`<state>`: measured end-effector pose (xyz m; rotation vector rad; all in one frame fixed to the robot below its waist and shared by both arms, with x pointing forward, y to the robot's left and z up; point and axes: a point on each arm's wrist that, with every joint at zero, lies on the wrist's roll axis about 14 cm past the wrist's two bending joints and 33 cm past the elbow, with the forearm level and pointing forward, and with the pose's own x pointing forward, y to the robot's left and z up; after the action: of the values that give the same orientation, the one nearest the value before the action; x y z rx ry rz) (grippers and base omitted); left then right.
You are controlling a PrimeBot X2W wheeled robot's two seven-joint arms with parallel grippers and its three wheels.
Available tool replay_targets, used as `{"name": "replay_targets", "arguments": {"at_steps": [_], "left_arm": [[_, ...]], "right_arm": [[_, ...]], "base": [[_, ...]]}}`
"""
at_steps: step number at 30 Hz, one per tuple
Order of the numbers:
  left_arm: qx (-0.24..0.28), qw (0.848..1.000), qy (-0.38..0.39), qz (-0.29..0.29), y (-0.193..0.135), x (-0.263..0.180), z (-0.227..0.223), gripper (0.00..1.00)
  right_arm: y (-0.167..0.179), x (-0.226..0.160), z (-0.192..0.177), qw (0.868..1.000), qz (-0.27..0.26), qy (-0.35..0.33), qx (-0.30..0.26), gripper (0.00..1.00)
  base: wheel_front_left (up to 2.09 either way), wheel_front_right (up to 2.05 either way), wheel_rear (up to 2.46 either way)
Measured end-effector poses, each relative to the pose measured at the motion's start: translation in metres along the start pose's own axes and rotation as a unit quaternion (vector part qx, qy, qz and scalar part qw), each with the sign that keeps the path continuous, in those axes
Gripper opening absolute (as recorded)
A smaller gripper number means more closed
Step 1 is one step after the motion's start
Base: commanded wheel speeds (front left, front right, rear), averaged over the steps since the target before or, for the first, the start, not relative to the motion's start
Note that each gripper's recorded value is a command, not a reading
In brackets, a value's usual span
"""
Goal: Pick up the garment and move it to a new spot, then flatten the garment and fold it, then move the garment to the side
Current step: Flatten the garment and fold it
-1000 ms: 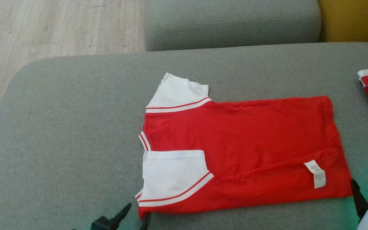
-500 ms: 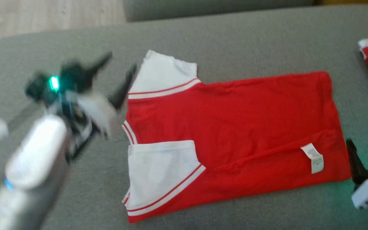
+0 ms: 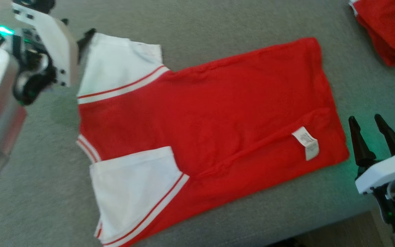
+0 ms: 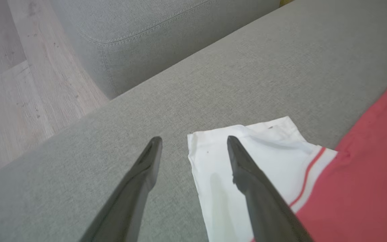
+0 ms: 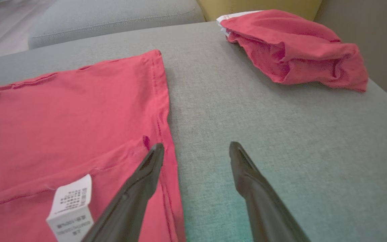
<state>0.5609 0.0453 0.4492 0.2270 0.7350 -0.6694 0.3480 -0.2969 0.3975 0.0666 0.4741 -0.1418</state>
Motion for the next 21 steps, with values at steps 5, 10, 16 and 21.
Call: {"name": "replay_targets", "arguments": {"at_steps": [5, 10, 16, 21], "left_arm": [[-0.003, 0.998, 0.056, 0.002, 0.011, 0.037, -0.022, 1.0], [-0.017, 0.995, 0.103, -0.01, 0.011, 0.066, -0.049, 1.0], [-0.008, 0.995, 0.095, -0.015, 0.011, 0.082, -0.046, 1.0], [-0.012, 0.994, 0.099, -0.033, 0.0, 0.082, -0.046, 0.0]], "right_arm": [[-0.02, -0.006, -0.012, 0.999, -0.032, 0.013, 0.005, 1.0], [-0.037, -0.015, -0.025, 0.997, -0.065, 0.027, 0.014, 1.0], [-0.047, -0.025, -0.038, 0.995, -0.086, 0.043, 0.016, 1.0], [-0.048, -0.027, -0.04, 0.995, -0.087, 0.045, 0.017, 1.0]], "base": [[0.0, 0.0, 0.0], [0.0, 0.0, 0.0], [0.0, 0.0, 0.0], [0.0, 0.0, 0.0]]}}
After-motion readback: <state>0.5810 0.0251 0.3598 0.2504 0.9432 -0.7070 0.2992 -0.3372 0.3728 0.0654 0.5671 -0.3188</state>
